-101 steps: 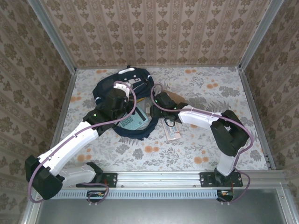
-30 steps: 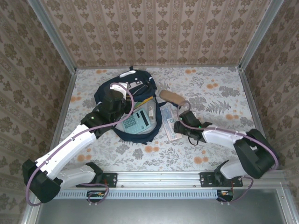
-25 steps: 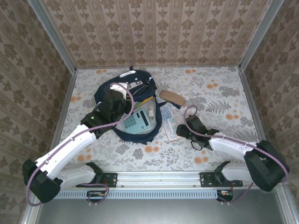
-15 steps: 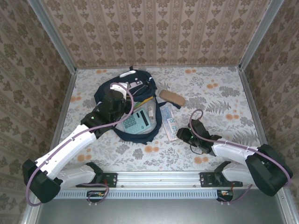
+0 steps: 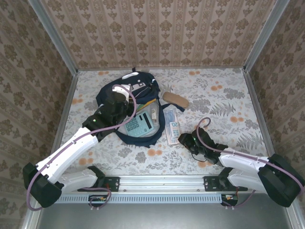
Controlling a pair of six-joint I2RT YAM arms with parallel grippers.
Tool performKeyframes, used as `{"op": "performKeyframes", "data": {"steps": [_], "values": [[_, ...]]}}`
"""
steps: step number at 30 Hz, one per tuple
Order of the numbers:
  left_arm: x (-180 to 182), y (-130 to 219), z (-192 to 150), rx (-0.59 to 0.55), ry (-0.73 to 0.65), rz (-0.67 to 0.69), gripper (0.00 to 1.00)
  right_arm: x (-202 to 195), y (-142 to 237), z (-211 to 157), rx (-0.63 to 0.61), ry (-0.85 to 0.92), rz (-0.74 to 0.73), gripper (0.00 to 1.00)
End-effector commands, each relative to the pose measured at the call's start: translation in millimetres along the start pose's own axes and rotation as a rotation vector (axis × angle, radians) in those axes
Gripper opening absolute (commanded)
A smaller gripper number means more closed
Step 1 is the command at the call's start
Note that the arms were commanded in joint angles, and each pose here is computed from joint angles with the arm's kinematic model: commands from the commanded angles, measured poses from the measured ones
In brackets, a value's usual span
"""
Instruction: Pack the student bag
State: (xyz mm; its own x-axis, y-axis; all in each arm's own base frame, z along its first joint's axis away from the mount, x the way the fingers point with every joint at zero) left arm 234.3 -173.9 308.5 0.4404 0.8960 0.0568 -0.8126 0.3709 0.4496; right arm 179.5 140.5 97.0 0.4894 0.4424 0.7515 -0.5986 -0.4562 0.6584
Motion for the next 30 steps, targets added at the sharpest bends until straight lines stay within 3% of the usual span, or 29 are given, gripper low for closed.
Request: {"op": "performKeyframes", "data": {"steps": [1,7,19,30], "values": [[6,7,10,-0.061,0.034,0.028,0.0,-9,5,1,-0.048,-0.044,-0.032,0.53],[6,6,10,-0.062,0.034,0.027,0.0,-3,3,-14,-0.019,-0.054,-0.007,0.61],[5,7,10,-0.06,0.033,0.023,0.0,3,-40,-34,0.051,-0.115,0.013,0.6],[6,7,11,-0.061,0.032,0.028,0.0,10,-56,-20,-0.118,-0.091,0.095,0.54]]}}
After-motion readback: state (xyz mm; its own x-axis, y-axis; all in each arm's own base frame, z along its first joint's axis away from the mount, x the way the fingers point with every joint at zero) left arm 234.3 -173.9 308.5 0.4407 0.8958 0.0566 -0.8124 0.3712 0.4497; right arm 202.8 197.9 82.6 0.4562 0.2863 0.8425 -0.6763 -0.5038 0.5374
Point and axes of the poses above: each hand's point on the last joint's axis, 136 mm out from that joint toward the fingers, its own y axis back along the fingers, its own x axis along the line the jaws close on, z = x × y, the point moved 8 cm from there along y, back along the fingers, and after that the axes turned 15 degrees about -y, right-handed, at the moved point
